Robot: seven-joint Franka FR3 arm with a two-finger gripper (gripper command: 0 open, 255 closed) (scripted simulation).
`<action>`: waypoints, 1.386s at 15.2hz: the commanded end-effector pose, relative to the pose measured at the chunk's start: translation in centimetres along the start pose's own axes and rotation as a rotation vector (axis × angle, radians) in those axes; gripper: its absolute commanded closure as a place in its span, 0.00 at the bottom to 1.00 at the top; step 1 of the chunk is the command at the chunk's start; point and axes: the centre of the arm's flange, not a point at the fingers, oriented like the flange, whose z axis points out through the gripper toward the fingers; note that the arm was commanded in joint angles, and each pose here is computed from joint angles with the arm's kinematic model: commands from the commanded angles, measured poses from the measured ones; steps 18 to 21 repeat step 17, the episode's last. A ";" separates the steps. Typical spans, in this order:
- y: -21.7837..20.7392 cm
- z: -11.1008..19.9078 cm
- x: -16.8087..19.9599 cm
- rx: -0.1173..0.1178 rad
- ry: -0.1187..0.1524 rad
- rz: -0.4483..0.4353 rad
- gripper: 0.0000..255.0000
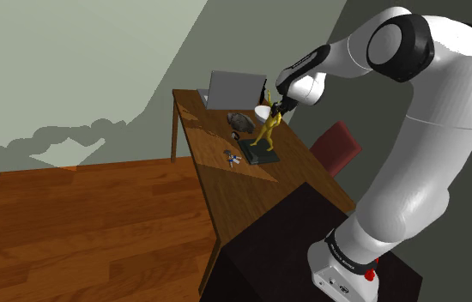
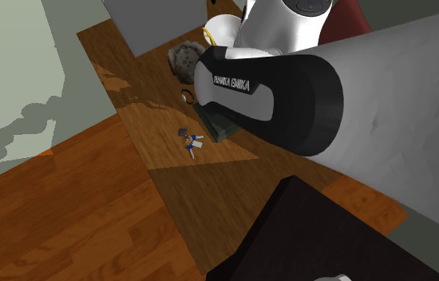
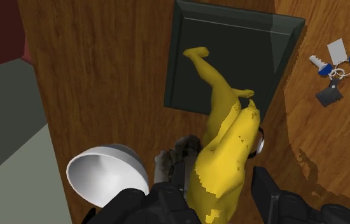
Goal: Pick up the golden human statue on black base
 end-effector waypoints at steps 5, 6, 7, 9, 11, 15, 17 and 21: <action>0.1 -2.4 0.9 0.000 0.000 -0.001 1.00; 0.2 -2.9 1.1 0.000 0.000 -0.001 1.00; 0.2 -3.4 1.3 0.000 0.000 -0.001 1.00; 0.3 -4.4 1.7 0.000 0.000 -0.001 1.00; 0.4 -5.4 2.1 0.000 0.000 -0.001 1.00; 0.5 -7.3 2.8 0.000 0.000 -0.001 1.00; 0.6 -7.4 2.9 0.000 0.000 -0.001 1.00; 0.6 -7.4 2.9 0.000 0.000 -0.001 1.00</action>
